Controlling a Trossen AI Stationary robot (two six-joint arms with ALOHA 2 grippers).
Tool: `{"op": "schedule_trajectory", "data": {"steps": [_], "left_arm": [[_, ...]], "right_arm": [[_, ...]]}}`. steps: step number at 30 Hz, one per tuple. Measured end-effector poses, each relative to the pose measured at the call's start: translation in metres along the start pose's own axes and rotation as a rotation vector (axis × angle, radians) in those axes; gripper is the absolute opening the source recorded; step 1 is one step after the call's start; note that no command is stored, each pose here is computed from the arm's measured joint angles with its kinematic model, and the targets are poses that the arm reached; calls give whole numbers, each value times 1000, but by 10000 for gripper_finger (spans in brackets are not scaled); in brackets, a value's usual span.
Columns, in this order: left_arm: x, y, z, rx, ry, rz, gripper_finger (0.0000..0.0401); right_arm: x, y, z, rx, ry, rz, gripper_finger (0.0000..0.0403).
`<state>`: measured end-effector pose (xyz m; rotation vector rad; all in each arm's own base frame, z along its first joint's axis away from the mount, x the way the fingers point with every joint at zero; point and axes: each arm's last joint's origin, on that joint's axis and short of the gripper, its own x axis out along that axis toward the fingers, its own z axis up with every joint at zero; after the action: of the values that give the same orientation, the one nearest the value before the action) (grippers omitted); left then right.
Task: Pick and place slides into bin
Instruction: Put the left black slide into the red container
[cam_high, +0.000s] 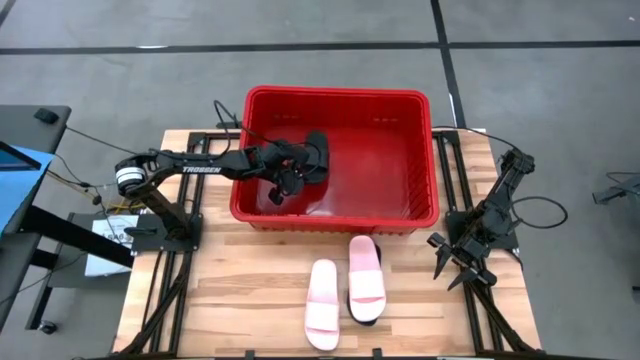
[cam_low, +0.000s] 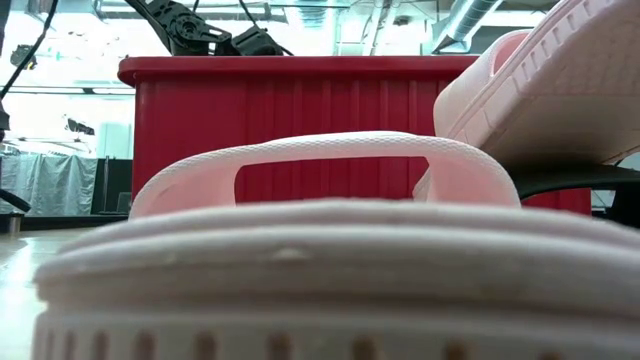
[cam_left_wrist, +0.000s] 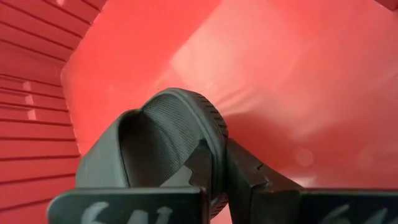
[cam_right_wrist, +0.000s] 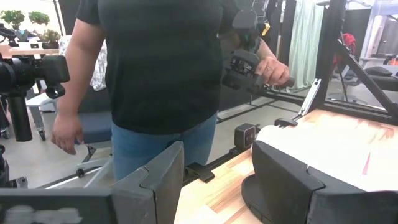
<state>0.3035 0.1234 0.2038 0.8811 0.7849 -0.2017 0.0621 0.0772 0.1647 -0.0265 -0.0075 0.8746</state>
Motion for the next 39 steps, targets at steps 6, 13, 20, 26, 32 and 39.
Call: {"op": "schedule_trajectory", "data": {"steps": [6, 13, 20, 26, 32, 39], "left_arm": [[0, 1, 1, 5, -20, 9, 6], [9, -3, -4, -24, 5, -36, 6], [9, -5, -5, -40, 13, -50, 19], [9, -6, -5, -42, 15, -59, 16], [9, -6, -6, -45, 17, -61, 38], [9, -6, -5, -44, 15, -63, 53]], "right_arm": [[0, 0, 0, 0, 0, 0, 184], [0, 0, 0, 0, 0, 0, 184], [0, 0, 0, 0, 0, 0, 184], [0, 0, 0, 0, 0, 0, 184], [0, 0, 0, 0, -1, 0, 184], [0, 0, 0, 0, 0, 0, 184]]}}
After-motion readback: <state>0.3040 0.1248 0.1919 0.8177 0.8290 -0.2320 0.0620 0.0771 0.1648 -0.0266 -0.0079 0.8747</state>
